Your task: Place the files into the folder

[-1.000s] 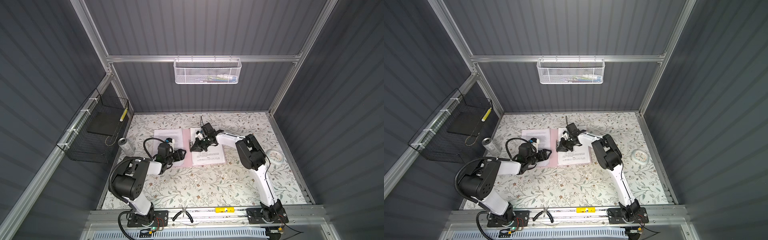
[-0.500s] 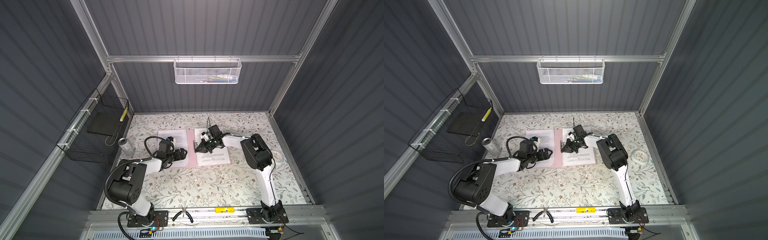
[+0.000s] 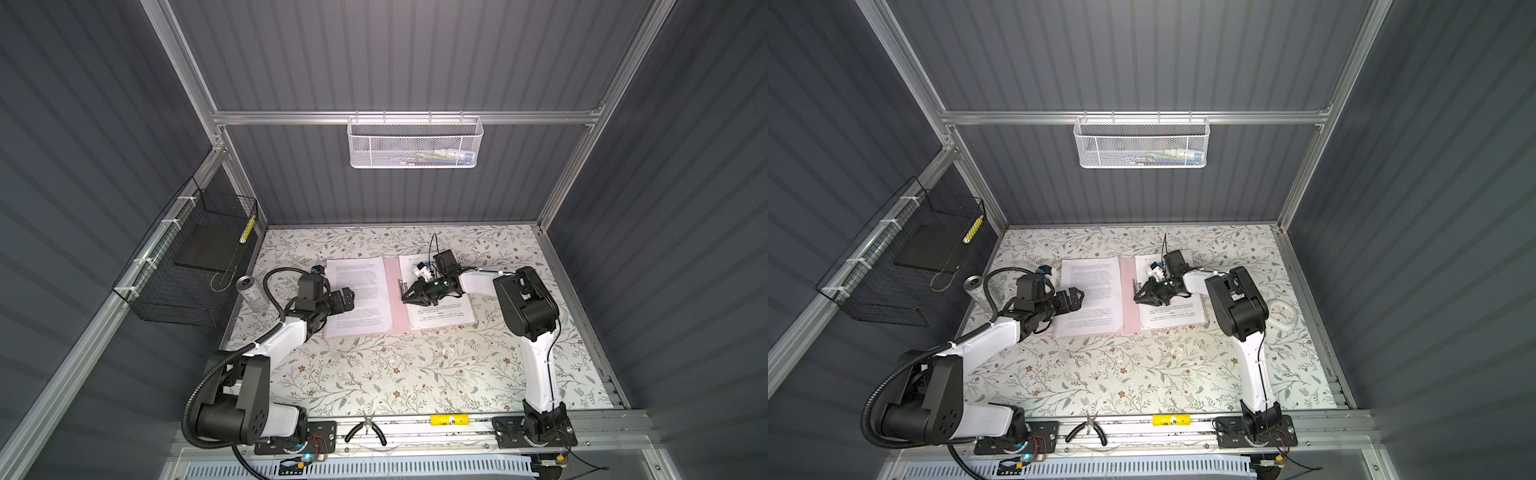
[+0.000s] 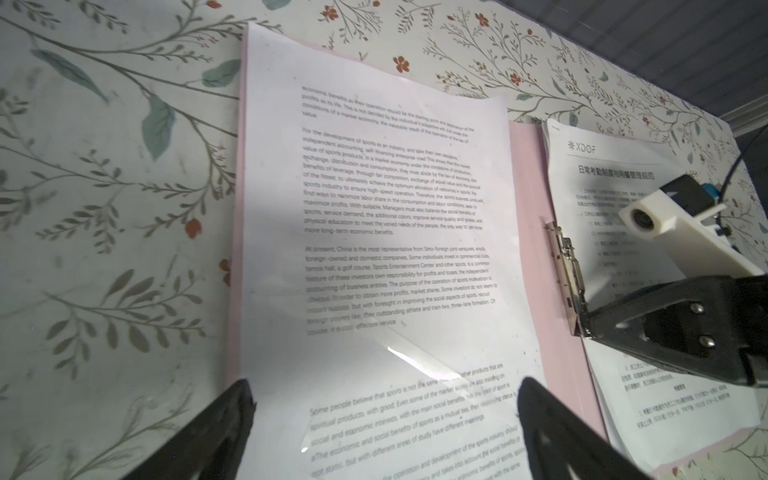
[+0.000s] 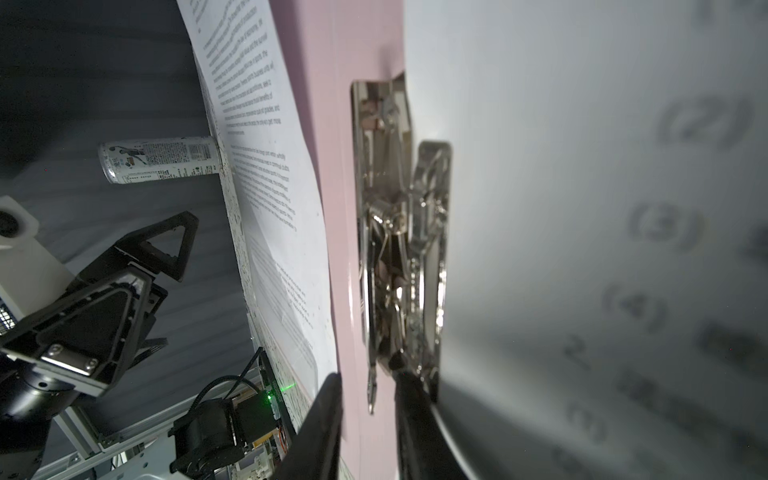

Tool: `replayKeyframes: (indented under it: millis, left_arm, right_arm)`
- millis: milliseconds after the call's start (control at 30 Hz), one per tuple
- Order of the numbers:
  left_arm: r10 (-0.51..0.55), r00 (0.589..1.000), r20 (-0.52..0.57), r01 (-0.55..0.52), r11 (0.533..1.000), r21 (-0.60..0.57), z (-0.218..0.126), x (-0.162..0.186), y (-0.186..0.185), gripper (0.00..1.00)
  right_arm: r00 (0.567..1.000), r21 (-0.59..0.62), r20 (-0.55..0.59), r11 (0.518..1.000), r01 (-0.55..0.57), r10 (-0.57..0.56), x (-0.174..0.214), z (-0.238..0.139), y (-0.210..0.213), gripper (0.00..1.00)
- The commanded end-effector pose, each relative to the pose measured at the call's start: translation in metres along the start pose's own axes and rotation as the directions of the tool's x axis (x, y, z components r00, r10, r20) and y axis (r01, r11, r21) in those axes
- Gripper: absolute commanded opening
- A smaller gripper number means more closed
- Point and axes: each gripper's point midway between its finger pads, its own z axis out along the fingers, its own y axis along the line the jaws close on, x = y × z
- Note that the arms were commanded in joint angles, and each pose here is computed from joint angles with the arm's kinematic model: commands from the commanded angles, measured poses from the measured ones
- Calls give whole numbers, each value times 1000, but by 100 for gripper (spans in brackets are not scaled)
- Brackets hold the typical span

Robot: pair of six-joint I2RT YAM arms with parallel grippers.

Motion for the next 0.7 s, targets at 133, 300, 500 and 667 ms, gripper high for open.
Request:
replayKeyframes:
  millis: [133,300,500,667]
  left_arm:
    - [-100,995,-8,100,994,-31,-4,8,33,100]
    - [-177,984,-9,178,983,48,-4,17,34,100]
    - [-272,961,-50,276,938,210,-1,22,28,99]
    - [-316,944,-100,331,909,252,6,28,30,99]
  right_arm:
    - [995,59,-44,994,-92,95,19,11,-40,27]
    - [994,50,-48,994,-99,102,20,13,-42,27]
    - [993,41,-49,993,-107,109,20,14,-42,27]
    - [993,39,-46,994,-105,106,19,13,-40,27]
